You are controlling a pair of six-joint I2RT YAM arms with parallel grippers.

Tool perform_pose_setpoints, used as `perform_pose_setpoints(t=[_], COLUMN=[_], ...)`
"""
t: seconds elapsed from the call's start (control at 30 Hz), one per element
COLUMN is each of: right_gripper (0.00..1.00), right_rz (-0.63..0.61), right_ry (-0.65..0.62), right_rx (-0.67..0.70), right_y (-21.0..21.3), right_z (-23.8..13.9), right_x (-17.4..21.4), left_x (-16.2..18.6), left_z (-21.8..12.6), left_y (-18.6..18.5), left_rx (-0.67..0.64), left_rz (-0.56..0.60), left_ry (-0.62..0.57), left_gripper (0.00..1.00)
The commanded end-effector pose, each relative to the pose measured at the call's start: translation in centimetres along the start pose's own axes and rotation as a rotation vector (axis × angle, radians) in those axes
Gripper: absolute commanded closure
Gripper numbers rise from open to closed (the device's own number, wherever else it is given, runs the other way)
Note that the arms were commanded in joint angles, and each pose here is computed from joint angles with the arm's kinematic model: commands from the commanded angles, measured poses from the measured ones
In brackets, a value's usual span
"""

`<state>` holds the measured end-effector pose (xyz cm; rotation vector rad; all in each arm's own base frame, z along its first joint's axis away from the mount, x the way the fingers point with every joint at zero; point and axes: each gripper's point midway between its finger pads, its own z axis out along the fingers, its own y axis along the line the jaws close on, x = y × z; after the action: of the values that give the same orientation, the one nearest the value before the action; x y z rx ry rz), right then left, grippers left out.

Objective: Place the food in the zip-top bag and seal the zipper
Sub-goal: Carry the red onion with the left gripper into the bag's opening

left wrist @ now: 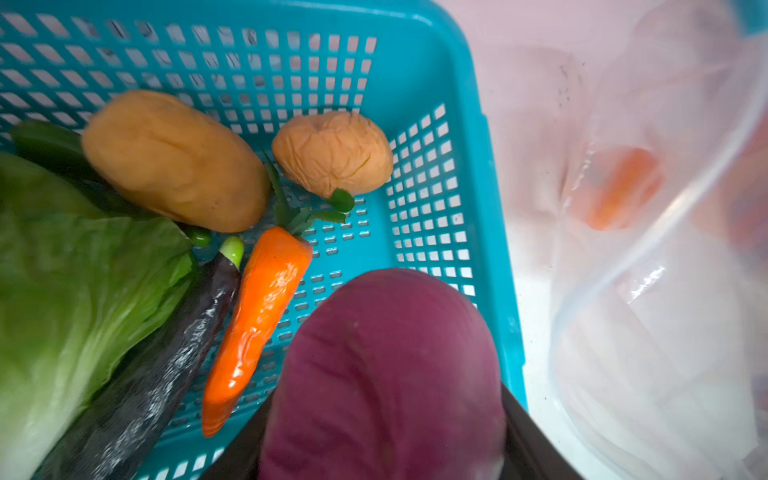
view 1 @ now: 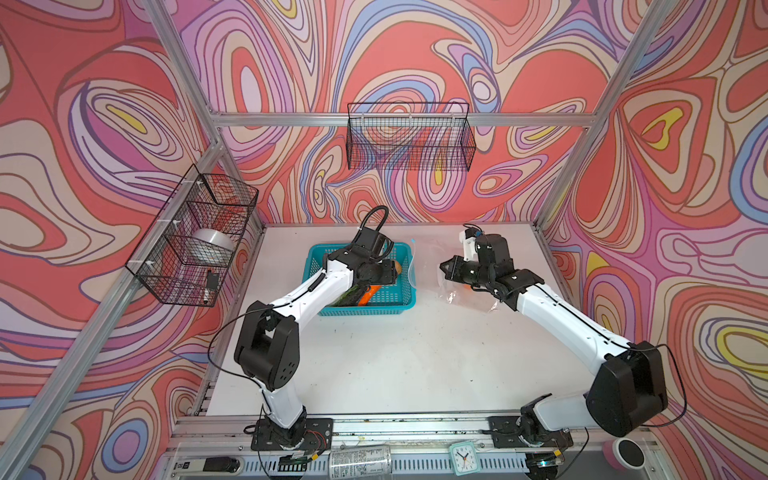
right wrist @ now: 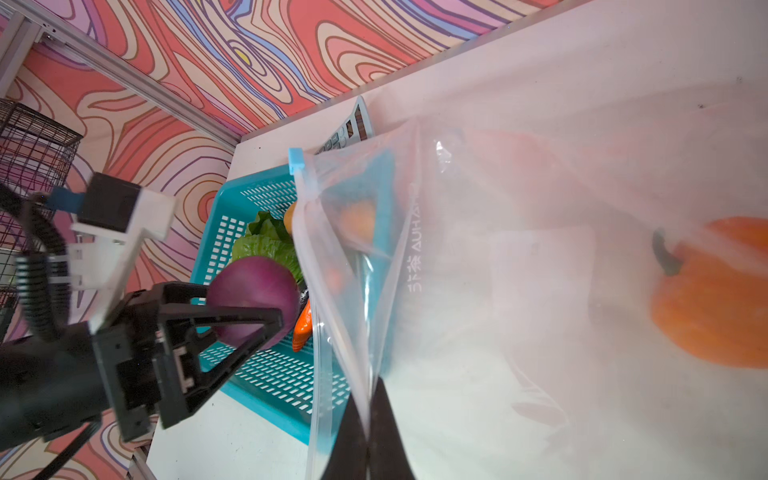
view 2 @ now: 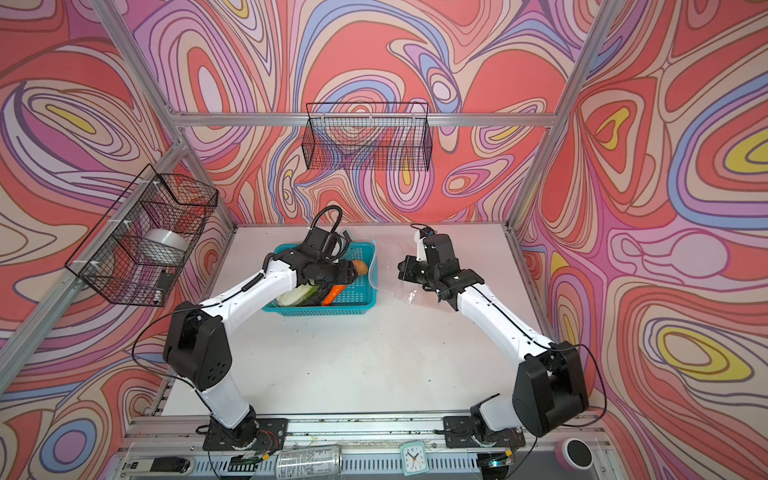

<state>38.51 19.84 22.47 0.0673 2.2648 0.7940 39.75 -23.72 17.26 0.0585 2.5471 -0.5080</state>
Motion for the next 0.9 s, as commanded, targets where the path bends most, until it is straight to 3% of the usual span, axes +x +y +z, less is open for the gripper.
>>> perform_pose_setpoints(t=[0.0, 0.2, 0.37, 0.57, 0.87], right_gripper=[1.0, 1.0, 1.0, 1.0, 1.0], right_rz=[-0.006, 0.003, 0.005, 0.002, 0.001], right_ry=[-0.032, -0.034, -0.039, -0.04, -0.058], right_rx=[-0.013, -0.022, -0.04, -0.048, -0.067], right_y=[0.4, 0.5, 0.8, 0.9, 1.4], right_z=[-0.7, -0.6, -0.5, -0.8, -1.5], right_x=[-0.7, -0.6, -0.8, -0.8, -0.9], left_x=[-1.3, -2.8, -3.1, -3.6, -2.8], left_z=[-2.1, -5.2, -5.3, -3.3, 2.3], left_y=[-0.4, -4.4, -8.3, -11.8, -11.7], left_rx=[0.01, 0.159, 0.25, 0.295, 0.214], left_rz=[0.003, 0.035, 0.074, 0.107, 0.107], left_ry=[-0.075, -0.14, -0.149, -0.137, -0.072], left_gripper=[0.54, 0.55, 0.55, 0.55, 0.54])
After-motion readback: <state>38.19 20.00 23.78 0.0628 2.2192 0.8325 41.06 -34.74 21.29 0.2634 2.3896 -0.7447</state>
